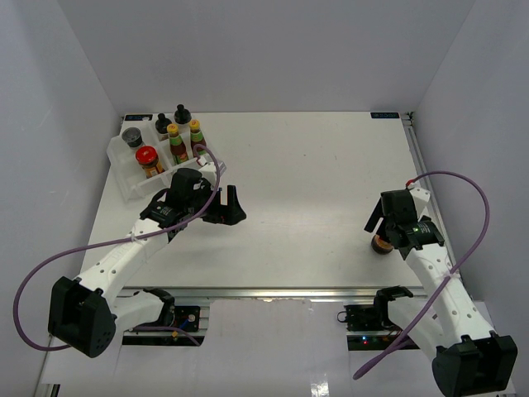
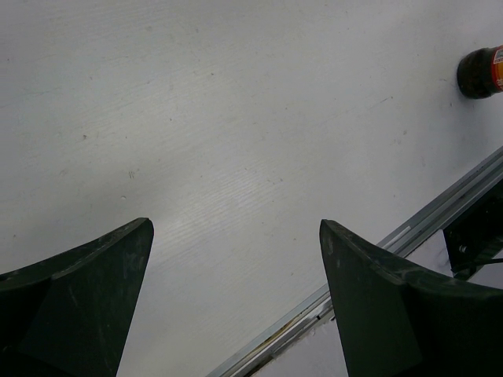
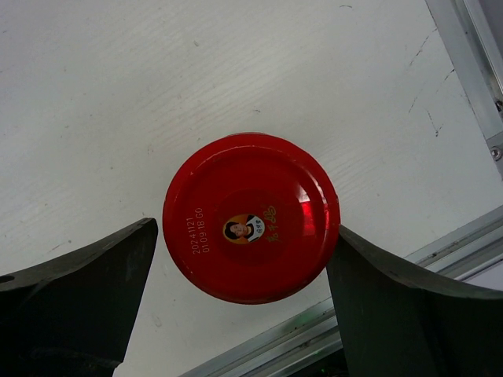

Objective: Organize the condiment bottles

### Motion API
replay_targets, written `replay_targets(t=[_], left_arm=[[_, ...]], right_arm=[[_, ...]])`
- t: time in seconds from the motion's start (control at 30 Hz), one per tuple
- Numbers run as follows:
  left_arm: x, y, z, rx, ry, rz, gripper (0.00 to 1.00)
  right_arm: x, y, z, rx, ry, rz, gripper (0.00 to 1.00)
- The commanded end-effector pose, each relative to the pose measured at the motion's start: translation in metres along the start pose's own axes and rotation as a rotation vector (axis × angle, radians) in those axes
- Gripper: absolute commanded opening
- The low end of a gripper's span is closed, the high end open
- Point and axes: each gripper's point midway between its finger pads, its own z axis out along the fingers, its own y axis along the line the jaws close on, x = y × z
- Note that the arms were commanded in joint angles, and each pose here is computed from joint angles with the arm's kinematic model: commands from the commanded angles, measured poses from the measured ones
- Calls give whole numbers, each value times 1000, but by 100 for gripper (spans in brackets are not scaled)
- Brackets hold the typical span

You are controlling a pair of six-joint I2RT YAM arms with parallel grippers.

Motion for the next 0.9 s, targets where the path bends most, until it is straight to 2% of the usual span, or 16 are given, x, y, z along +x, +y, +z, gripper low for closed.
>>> replay_targets(t=[0.0,0.07,0.27,0.33,0.5,0.7,0.87], left_arm=[[-2,-1,-5,-4,-17,25,98],[-2,0,-5,-10,-18,25,98],[-5,-2,-9,-12,-35,31,97],[-7,-1,-12,-18,-48,35,97],[-15,4,-19,-66,-86,39,97],[-31,10,-35,-130,-179,18,97],[-45,13,-57,-200,-245,-17,97]], right_arm=[[-15,8,7,-18,-59,14,96],[-16,8,10,-14,-66,2,97],[-17,16,18,-38,-58,-64,73],[-17,31,19,-115,-47,-90,63],[-19,77,5,-310,-80,-149,45],[-7,162,-27,-487,-106,-301,43],[30,238,-54,-565,-87,-475,41]])
